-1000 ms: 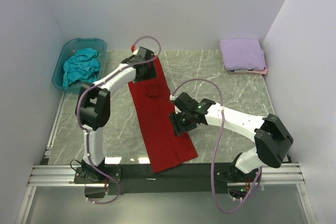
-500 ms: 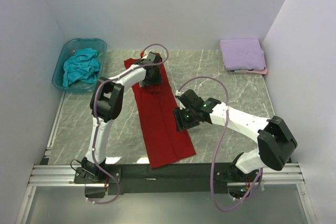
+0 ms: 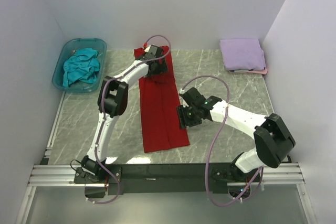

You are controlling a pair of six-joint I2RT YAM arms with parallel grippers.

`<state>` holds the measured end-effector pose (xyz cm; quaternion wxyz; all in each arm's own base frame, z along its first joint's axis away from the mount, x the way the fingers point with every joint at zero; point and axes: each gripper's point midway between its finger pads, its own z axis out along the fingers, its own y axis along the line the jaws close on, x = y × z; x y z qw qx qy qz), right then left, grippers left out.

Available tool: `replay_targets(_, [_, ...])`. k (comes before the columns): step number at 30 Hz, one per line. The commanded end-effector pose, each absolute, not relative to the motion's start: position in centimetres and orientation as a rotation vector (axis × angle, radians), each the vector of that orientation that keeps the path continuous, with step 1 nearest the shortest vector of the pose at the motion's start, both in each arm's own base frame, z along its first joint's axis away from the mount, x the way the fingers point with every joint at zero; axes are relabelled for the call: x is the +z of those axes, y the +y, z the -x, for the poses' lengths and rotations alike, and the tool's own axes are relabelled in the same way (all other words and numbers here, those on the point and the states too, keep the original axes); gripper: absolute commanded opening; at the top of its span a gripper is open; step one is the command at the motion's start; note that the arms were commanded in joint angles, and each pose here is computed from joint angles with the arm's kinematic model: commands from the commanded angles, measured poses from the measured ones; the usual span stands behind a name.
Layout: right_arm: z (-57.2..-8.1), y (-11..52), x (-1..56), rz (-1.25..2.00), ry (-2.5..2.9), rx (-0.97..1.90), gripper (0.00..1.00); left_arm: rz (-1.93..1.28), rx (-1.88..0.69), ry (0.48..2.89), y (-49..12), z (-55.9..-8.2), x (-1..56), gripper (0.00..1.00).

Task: Fold and stack the t-shirts
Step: Fold the tshirt

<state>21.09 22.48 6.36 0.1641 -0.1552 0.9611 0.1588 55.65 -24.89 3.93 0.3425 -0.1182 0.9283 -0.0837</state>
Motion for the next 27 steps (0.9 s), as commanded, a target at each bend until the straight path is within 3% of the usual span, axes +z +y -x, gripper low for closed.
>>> replay_targets(1, [-20.8,22.1,6.5,0.381,2.760,0.447,0.58,0.324,-0.241,2.365,-23.3,-56.2,6.6,0.97])
replay_targets(7, [-18.4,21.2,5.0,0.314,2.859,0.452,0.54,0.394,-0.275,2.290,-21.3,-52.1,15.2,0.98])
replay_targets(11, [-17.5,20.8,4.4,0.298,2.894,0.449,0.49,0.470,-0.280,2.277,-19.1,-46.3,19.8,0.96])
replay_targets(17, [-16.8,21.0,3.9,0.290,2.922,0.476,0.49,0.500,-0.288,2.421,-16.7,-35.1,17.0,0.93])
replay_targets(20, [-16.2,21.3,3.3,0.296,2.948,0.496,0.47,0.529,-0.313,2.595,-16.2,-27.9,11.8,0.93])
replay_targets(27, [-15.5,21.4,2.3,0.312,2.992,0.477,0.42,0.548,-0.468,2.762,-17.9,-18.6,8.2,0.90])
